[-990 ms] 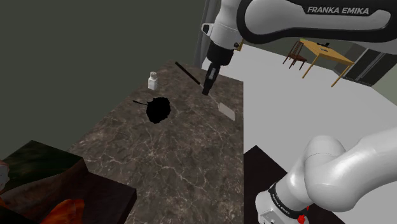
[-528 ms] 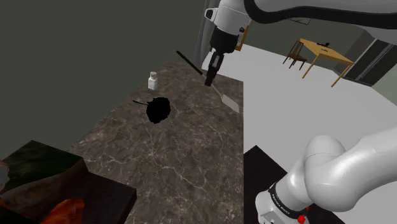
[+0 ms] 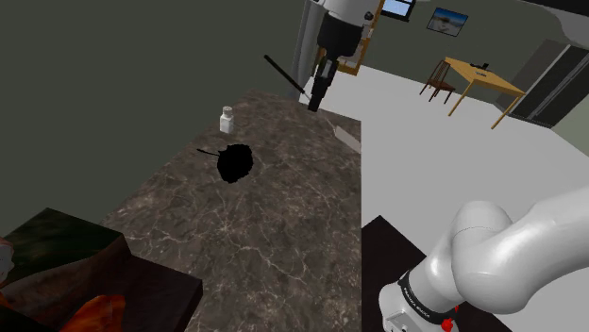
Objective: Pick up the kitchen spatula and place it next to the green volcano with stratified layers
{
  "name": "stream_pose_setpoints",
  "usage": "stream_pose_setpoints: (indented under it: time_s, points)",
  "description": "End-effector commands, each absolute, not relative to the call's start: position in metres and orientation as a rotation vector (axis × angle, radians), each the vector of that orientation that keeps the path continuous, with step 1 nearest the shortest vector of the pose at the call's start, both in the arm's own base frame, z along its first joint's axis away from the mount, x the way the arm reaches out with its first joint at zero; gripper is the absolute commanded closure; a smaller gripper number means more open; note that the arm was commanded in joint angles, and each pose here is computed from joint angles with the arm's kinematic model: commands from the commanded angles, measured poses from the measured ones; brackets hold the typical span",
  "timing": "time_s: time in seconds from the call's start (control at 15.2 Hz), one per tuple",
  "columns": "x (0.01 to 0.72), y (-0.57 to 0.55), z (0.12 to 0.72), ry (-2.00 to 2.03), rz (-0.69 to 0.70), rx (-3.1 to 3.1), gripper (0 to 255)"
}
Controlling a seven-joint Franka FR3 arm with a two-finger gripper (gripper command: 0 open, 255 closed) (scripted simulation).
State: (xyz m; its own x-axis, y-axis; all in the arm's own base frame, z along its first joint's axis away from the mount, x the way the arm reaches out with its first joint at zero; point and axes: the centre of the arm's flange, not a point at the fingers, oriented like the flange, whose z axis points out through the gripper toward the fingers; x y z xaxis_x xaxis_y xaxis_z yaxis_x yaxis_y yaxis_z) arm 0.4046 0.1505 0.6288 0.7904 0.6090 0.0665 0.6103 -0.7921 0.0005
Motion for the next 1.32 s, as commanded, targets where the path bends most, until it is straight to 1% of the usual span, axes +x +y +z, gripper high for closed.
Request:
stream_pose_setpoints:
  time_s: [0.0,0.92,1.25]
  points:
    - [0.405,0.15,0.639,-1.006,-0.098,-2.953,255]
    - [0.405,0.15,0.708,-1.006,-0.098,-2.953,255]
    - [0.368,0.205,0.708,-1.006,-0.098,-2.953,255]
